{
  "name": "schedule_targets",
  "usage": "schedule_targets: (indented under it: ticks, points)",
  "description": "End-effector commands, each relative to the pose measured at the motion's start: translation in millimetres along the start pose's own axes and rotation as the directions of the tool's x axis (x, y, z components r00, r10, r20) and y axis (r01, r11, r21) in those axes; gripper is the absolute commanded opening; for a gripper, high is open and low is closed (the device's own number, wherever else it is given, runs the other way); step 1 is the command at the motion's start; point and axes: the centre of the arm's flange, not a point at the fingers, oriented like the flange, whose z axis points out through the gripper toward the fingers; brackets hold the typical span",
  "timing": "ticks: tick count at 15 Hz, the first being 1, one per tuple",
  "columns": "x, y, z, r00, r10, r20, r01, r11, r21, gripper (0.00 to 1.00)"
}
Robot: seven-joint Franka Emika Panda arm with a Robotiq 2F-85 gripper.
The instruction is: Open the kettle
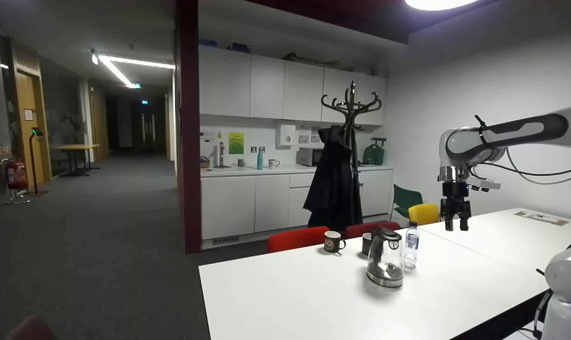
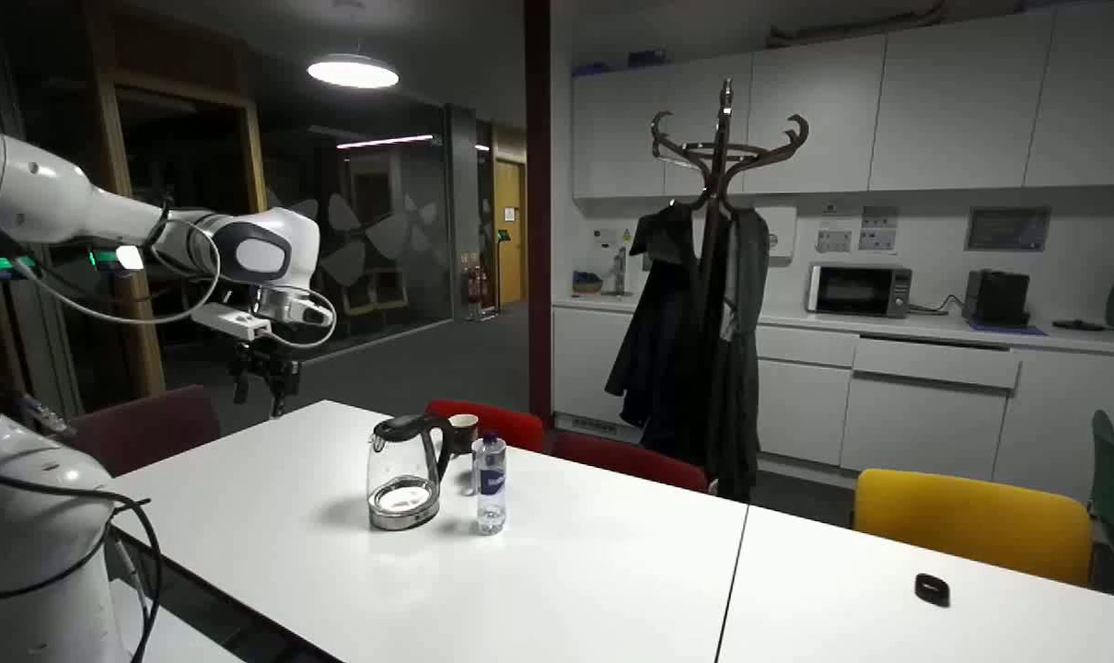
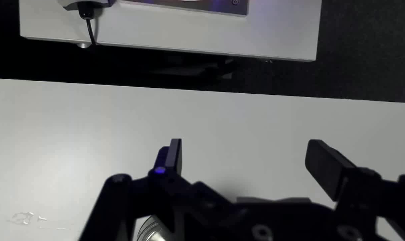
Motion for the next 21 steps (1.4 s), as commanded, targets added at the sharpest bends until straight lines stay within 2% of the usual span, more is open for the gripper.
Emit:
schedule_targets:
  ticks: [1, 13, 15, 18, 21]
  points:
    - [0.1, 0.0, 0.1, 1.000, 0.000, 0.000, 0.000, 1.000, 0.000, 1.00]
    - [-0.1, 0.3, -0.3, 1.000, -0.015, 0.008, 0.015, 1.000, -0.010, 1.00]
    - [0.8, 0.9, -1.6, 0.998, -0.063, 0.025, 0.064, 0.997, -0.037, 1.00]
    - [6.3, 4.8, -4.2, 0.982, -0.157, 0.103, 0.166, 0.982, -0.090, 1.00]
    - [16.3, 8.9, -8.3, 0.950, -0.262, 0.170, 0.285, 0.950, -0.126, 1.00]
